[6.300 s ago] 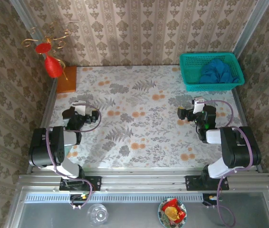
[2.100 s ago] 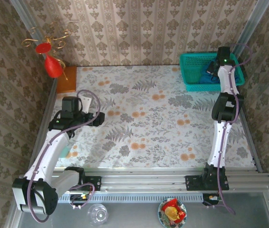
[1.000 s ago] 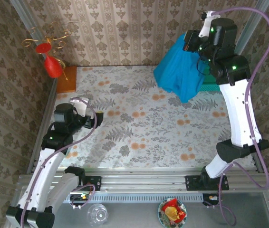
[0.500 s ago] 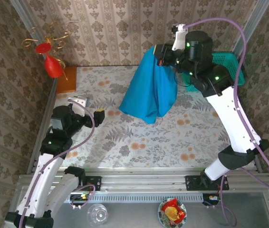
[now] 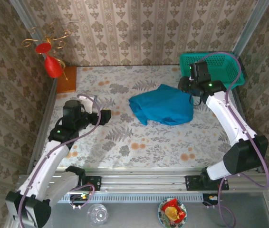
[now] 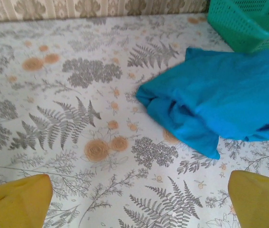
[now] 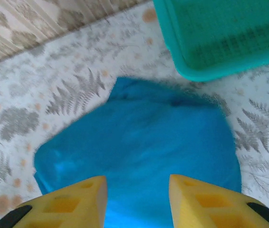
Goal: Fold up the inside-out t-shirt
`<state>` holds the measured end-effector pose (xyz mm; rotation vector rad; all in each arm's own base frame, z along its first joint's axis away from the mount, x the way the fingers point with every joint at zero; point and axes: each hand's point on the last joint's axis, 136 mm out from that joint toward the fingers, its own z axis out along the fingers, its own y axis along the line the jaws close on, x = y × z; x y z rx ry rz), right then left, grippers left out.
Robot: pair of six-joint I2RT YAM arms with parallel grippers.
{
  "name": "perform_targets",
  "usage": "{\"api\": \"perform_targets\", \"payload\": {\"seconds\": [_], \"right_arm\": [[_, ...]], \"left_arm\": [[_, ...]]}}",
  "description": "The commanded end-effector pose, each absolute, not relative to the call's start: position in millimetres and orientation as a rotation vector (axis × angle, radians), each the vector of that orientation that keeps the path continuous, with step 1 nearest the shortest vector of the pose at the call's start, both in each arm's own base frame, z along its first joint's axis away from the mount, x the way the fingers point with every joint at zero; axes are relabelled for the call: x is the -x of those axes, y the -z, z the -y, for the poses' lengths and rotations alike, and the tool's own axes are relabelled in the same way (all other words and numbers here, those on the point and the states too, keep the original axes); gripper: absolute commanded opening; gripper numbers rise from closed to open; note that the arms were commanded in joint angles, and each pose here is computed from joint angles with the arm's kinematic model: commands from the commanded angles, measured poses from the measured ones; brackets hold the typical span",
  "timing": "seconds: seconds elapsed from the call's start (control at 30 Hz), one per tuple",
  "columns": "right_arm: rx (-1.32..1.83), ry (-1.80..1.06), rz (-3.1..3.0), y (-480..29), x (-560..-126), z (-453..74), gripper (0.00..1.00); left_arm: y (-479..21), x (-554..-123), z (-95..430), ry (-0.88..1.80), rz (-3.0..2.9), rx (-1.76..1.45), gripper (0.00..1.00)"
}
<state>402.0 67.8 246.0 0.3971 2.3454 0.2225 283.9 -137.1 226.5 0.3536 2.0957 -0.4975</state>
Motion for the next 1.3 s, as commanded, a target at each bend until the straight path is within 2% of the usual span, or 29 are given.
{"api": "perform_targets", "payload": {"seconds": [0.0,0.13,0.37,0.57,0.73,0.97,1.13,1.27], "right_arm": [[-0.403,-0.193,-2.387,-225.1,-381.5,-63.7,0.42],[-0.347,-0.274,-2.48,-185.7,-360.0,-80.3,0.38],[-0.068,-0.291,-2.693,-103.3,-330.2,-147.4,0.3],[0.03,-0.144,-2.762,-57.1,-337.2,-169.2,0.32],[0.052,0.025,-2.774,-35.3,-349.0,-162.7,0.43],[0.092,0.149,-2.768,-20.0,-353.7,-153.0,0.43],[0.112,0.188,-2.765,-16.0,-355.9,-149.8,0.32],[0.106,0.211,-2.75,-20.1,-357.4,-146.6,0.16]], "left_arm": [[-224.4,-292.6,148.5,0.574,-2.121,-0.301,0.95],[-199.9,-303.2,163.3,0.638,-2.207,-0.271,0.92],[-150.5,-319.1,210.1,0.742,-2.393,-0.254,0.85],[-112.6,-324.8,262.9,0.831,-2.512,-0.277,0.8],[-88.1,-331.7,289.6,0.829,-2.586,-0.268,0.8],[-59.1,-340.2,302.4,0.762,-2.674,-0.262,0.78],[-41.2,-347.2,303.9,0.693,-2.721,-0.251,0.71],[-29.5,-351.8,306.4,0.679,-2.742,-0.236,0.62]]}}
